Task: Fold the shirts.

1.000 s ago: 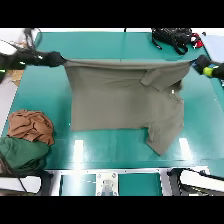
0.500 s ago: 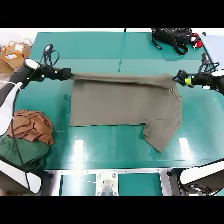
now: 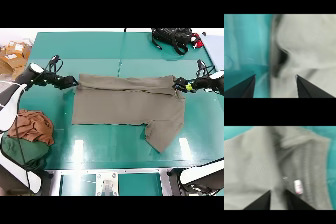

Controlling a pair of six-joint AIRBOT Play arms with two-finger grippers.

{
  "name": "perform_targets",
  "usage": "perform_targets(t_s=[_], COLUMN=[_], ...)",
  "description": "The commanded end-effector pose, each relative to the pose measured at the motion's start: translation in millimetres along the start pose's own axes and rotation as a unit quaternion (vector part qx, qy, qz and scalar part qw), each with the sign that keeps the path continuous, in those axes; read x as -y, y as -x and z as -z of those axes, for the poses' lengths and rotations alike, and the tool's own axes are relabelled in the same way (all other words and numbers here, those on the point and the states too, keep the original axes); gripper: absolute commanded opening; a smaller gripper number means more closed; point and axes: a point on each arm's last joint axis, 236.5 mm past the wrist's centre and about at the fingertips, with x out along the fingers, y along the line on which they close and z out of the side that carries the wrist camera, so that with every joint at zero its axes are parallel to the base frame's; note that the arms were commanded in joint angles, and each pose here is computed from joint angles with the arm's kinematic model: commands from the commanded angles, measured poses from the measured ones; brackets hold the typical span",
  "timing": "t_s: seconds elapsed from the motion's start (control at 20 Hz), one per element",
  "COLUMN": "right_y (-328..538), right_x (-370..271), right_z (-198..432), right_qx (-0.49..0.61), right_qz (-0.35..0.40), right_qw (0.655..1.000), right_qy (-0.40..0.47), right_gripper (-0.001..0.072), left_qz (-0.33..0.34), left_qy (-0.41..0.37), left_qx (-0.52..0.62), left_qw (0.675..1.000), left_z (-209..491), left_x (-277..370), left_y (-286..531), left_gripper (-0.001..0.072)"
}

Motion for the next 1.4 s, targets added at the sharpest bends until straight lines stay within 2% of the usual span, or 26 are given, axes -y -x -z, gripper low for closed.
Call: perform_targets(t_s=[0.0, 0.1, 0.15, 0.2, 0.25, 0.3, 0.45, 0.65, 0.7, 0.75, 0.8, 0.85, 0.9, 1.0, 1.35], right_y=[33, 66, 81, 93, 104, 114, 142, 176, 176, 170, 162, 153, 143, 123, 82], right_x=[-9, -7, -6, -5, -4, -1, 17, 54, 55, 53, 49, 45, 41, 30, 5], right_z=[-4, -3, 2, 12, 25, 41, 104, 209, 228, 246, 264, 280, 296, 312, 318], right_qx=[-0.018, -0.019, -0.026, -0.036, -0.047, -0.052, -0.06, -0.052, -0.043, -0.043, -0.054, -0.072, -0.091, -0.101, -0.119], right_qz=[-0.005, 0.0, 0.002, 0.001, 0.0, 0.004, 0.035, 0.114, 0.12, 0.122, 0.12, 0.116, 0.106, 0.08, 0.046], right_qw=[1.0, 1.0, 0.999, 0.999, 0.998, 0.997, 0.992, 0.96, 0.949, 0.944, 0.94, 0.936, 0.931, 0.926, 0.933], right_qy=[-0.005, -0.016, -0.021, -0.026, -0.038, -0.051, -0.105, -0.251, -0.289, -0.304, -0.316, -0.326, -0.338, -0.355, -0.335], right_gripper=[0.0294, 0.0291, 0.0235, 0.0098, 0.0048, 0.0023, 0.0022, 0.0028, 0.0141, 0.0314, 0.0357, 0.0358, 0.0364, 0.0424, 0.0427], left_qz=[0.033, 0.044, 0.052, 0.059, 0.058, 0.045, 0.023, -0.019, -0.029, -0.032, -0.035, -0.039, -0.041, -0.046, -0.051], left_qy=[0.024, 0.063, 0.078, 0.083, 0.081, 0.082, 0.084, 0.096, 0.101, 0.101, 0.112, 0.126, 0.122, 0.113, 0.161], left_qx=[-0.067, -0.118, -0.146, -0.168, -0.18, -0.185, -0.183, -0.125, -0.105, -0.098, -0.099, -0.102, -0.109, -0.1, -0.079], left_qw=[0.997, 0.99, 0.985, 0.981, 0.978, 0.978, 0.979, 0.987, 0.989, 0.99, 0.988, 0.986, 0.986, 0.987, 0.982], left_z=[14, 22, 31, 40, 47, 53, 88, 163, 177, 193, 208, 221, 232, 239, 240], left_x=[15, 18, 20, 22, 25, 25, 43, 59, 61, 65, 69, 71, 74, 80, 85], left_y=[27, 63, 79, 92, 101, 108, 123, 123, 121, 118, 113, 105, 94, 73, 11], left_gripper=[0.0559, 0.0556, 0.0399, 0.0093, 0.0025, 0.0024, 0.0024, 0.0024, 0.0026, 0.0129, 0.0437, 0.0547, 0.0549, 0.0549, 0.0549])
